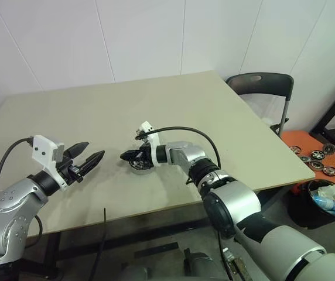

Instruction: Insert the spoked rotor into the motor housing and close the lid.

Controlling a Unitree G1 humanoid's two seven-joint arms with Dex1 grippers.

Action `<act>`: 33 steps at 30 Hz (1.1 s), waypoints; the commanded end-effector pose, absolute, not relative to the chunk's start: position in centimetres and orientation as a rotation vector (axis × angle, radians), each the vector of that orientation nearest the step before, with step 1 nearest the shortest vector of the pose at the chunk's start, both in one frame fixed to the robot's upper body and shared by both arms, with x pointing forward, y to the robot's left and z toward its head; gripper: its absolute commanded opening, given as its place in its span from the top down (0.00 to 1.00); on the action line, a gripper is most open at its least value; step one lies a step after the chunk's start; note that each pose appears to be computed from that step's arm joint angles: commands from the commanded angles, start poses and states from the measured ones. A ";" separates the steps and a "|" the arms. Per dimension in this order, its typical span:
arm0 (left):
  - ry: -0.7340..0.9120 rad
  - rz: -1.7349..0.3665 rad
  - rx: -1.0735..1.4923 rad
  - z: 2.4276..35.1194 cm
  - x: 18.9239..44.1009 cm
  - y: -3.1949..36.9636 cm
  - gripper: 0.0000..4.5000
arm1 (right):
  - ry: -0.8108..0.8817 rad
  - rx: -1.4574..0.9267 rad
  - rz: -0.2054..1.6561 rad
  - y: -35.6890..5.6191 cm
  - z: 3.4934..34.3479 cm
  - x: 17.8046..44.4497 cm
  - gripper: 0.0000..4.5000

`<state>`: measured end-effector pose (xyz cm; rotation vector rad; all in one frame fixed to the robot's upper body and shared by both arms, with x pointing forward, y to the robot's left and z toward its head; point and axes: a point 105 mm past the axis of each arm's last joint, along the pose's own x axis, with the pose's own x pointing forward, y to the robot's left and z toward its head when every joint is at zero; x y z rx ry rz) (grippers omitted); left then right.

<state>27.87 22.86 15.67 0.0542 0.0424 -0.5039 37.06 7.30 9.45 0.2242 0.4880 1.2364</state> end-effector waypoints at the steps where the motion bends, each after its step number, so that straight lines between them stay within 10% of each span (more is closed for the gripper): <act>1: -0.010 -0.519 0.070 17.0 28.0 22.2 0.31 | 0.450 0.329 1.227 11.8 11.2 35.9 0.99; 21: -0.005 -0.513 0.065 16.8 28.0 22.2 0.31 | 0.577 0.271 1.797 13.5 12.1 28.7 0.99; 33: -0.004 -0.524 0.055 16.5 27.8 21.8 0.31 | 0.315 0.471 1.583 10.4 19.3 35.0 0.99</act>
